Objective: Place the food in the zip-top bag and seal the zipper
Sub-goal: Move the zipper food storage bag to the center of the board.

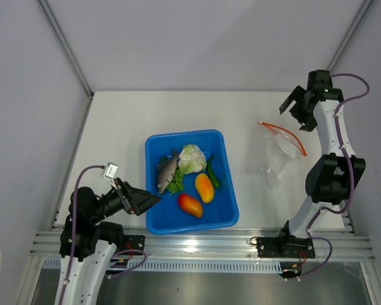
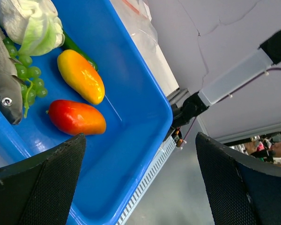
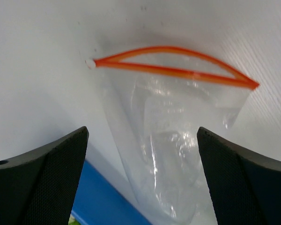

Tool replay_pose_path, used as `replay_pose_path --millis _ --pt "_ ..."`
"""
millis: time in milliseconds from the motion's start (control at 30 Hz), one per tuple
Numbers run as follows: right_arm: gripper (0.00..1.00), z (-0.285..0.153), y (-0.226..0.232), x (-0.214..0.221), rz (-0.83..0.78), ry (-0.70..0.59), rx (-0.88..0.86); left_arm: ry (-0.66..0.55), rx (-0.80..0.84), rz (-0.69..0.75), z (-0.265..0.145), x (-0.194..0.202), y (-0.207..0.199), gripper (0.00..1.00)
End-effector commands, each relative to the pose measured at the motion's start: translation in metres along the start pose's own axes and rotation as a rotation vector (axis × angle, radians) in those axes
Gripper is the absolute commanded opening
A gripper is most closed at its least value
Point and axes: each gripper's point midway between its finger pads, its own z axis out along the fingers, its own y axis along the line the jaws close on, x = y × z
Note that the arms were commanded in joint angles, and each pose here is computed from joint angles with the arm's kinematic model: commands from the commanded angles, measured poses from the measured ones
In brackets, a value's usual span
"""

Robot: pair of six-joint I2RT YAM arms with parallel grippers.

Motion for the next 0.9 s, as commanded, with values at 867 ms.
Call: replay_pose_path --millis 867 --pt "0.90 0.106 0.031 0.028 -0.218 0.258 -0.515 0.046 0.080 -0.005 0.006 0.005 -0.006 0.99"
